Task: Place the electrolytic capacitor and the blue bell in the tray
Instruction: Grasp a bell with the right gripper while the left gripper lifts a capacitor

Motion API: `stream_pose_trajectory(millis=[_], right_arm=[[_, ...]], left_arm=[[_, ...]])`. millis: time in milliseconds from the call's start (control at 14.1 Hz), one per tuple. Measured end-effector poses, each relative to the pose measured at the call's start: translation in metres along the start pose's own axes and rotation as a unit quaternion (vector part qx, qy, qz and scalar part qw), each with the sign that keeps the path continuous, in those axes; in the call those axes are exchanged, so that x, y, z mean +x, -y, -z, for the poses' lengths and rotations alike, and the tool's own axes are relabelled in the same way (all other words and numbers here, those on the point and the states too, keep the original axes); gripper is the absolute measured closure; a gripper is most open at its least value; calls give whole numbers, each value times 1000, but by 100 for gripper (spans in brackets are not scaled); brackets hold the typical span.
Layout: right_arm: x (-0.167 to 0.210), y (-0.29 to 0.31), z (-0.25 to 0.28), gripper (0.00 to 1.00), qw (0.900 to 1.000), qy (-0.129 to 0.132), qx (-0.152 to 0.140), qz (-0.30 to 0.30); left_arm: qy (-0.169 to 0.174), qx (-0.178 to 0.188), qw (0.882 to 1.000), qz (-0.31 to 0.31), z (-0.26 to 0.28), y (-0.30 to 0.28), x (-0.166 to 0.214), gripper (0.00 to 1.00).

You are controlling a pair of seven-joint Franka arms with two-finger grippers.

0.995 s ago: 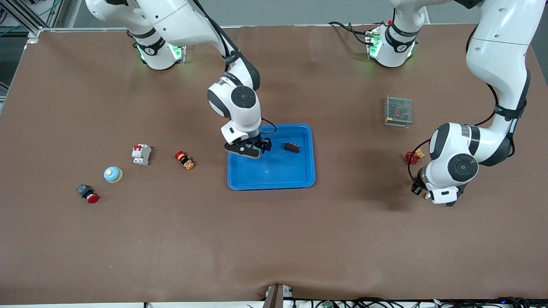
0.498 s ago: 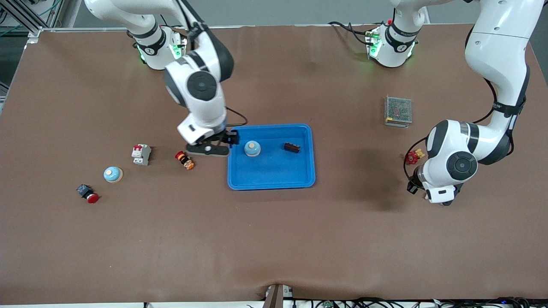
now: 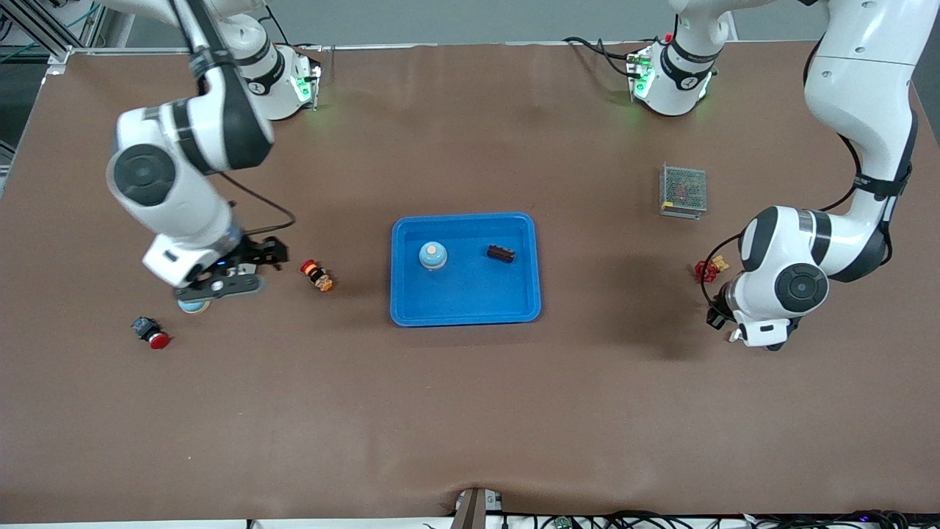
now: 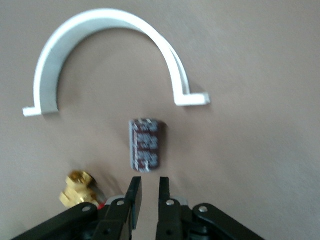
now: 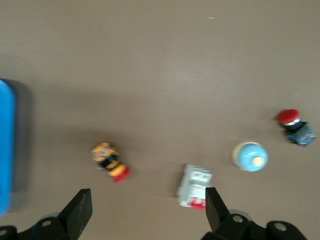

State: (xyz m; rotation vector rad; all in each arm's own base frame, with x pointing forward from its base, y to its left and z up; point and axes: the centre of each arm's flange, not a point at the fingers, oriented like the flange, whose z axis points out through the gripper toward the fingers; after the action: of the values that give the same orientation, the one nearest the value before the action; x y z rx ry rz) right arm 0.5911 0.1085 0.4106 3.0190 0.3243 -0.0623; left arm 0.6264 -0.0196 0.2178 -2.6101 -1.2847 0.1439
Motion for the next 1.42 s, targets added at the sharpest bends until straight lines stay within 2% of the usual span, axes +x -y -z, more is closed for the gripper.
stream_pose_trajectory(millis=[498, 995, 1422], right_arm=[[-16, -139, -48, 0, 995, -20, 11, 92], [-31, -183, -136, 0, 990, -48, 1, 132], [-43, -210, -198, 0, 988, -45, 2, 146]], left_arm=[[-2, -6, 1000, -9, -20, 9, 18, 72], [-8, -13, 1000, -12, -25, 8, 21, 67], [-15, -22, 999, -21, -39, 9, 18, 64]])
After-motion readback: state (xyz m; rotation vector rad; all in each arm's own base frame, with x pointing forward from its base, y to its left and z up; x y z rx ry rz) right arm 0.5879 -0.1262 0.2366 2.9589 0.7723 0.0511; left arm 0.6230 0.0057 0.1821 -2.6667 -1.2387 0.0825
